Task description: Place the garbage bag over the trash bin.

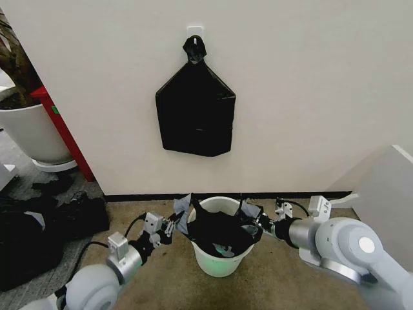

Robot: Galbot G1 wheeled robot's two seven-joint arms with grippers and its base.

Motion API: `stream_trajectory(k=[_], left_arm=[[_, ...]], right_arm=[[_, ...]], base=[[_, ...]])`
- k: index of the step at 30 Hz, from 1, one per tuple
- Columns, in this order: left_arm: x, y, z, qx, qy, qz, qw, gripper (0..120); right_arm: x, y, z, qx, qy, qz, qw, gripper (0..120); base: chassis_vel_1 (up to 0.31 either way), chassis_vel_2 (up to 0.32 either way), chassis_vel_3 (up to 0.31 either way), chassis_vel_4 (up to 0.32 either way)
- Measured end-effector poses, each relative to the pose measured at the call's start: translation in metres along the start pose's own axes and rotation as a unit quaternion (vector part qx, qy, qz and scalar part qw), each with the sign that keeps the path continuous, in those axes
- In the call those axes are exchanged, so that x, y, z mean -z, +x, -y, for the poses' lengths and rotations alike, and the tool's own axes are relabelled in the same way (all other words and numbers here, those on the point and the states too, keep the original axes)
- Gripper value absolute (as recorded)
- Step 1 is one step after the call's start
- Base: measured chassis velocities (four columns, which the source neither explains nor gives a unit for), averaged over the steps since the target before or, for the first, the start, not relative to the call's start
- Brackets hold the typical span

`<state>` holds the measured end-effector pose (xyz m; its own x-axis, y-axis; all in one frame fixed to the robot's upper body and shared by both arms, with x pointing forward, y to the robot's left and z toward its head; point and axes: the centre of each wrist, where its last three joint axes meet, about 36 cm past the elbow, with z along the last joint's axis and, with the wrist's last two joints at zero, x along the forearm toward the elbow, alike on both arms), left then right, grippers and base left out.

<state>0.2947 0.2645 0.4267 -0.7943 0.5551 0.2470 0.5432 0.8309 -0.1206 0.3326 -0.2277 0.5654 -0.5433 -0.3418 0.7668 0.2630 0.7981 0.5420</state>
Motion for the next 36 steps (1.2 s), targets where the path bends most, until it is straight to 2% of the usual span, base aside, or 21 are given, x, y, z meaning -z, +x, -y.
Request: stream_trajectory(k=[8, 16, 21, 36], left_arm=[[-0.024, 0.007, 0.014, 0.0, 0.011, -0.015, 0.9998, 0], [-0.047, 0.005, 0.003, 0.016, 0.008, -0.033, 0.9993, 0], [-0.062, 0.006, 0.002, 0.023, 0.013, -0.04, 0.9988, 0], [-0.083, -0.01, -0.002, 0.031, 0.021, -0.046, 0.9983, 0]], right_arm=[[-0.027, -0.011, 0.01, -0.047, -0.025, -0.038, 0.998, 0], [-0.036, -0.035, 0.021, -0.068, -0.055, -0.05, 0.995, 0], [-0.037, -0.048, 0.03, -0.081, -0.066, -0.046, 0.994, 0], [-0.025, -0.078, 0.052, -0.078, -0.062, -0.012, 0.995, 0]], base=[[0.0, 0.0, 0.0, 0.0], [0.0, 0.0, 0.0, 0.0], [0.0, 0.0, 0.0, 0.0], [0.0, 0.0, 0.0, 0.0]])
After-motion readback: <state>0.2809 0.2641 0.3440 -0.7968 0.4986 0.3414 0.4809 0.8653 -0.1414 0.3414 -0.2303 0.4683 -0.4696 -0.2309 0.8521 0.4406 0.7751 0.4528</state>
